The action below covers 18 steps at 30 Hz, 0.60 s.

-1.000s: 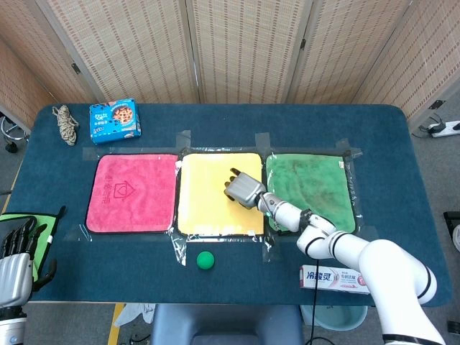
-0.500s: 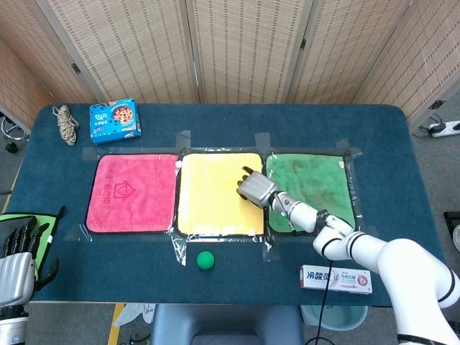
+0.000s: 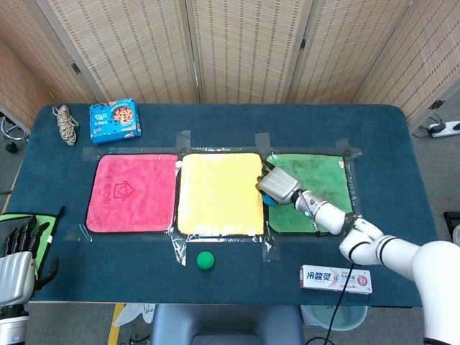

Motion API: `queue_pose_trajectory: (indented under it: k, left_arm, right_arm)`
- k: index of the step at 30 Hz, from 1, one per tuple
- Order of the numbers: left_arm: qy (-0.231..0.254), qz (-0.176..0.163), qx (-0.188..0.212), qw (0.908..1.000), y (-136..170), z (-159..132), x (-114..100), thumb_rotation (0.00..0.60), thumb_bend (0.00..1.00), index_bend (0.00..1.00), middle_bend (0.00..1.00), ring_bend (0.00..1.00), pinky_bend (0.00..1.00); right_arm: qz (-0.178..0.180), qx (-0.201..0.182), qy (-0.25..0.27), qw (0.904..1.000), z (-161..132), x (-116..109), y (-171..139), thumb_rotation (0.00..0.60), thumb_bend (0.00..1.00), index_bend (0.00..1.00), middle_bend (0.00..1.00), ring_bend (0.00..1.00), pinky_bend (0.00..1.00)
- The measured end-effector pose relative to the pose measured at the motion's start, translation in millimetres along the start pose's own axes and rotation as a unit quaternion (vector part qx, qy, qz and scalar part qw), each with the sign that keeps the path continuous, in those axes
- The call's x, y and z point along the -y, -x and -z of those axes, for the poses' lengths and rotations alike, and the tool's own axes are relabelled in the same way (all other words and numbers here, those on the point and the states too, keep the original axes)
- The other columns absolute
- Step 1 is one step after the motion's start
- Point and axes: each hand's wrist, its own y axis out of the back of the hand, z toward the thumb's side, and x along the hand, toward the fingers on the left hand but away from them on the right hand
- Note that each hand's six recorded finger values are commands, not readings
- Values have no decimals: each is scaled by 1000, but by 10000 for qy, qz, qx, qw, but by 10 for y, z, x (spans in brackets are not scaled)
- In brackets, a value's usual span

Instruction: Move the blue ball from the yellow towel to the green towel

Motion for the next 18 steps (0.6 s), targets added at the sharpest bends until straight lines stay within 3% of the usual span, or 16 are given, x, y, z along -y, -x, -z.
queue_pose_trajectory:
  k: [6, 11, 18]
  left_arm:
    - [0, 17, 41, 10000, 1, -34, 10, 600, 473, 155, 19, 17, 0]
    - [-9, 20, -4, 10000, 21, -13, 3, 600, 473, 155, 19, 17, 0]
    - [12, 42, -10, 10000, 30, -11, 11, 600, 473, 155, 19, 18, 0]
  right_arm:
    - [109, -111, 65, 9999, -92, -71, -10, 600, 541, 440, 304, 218, 0]
    - [-26, -416, 24, 9991, -356, 23, 65, 600, 541, 441, 294, 205, 0]
    - [-175, -590, -82, 9981, -435, 171, -57, 600, 541, 441, 294, 201, 0]
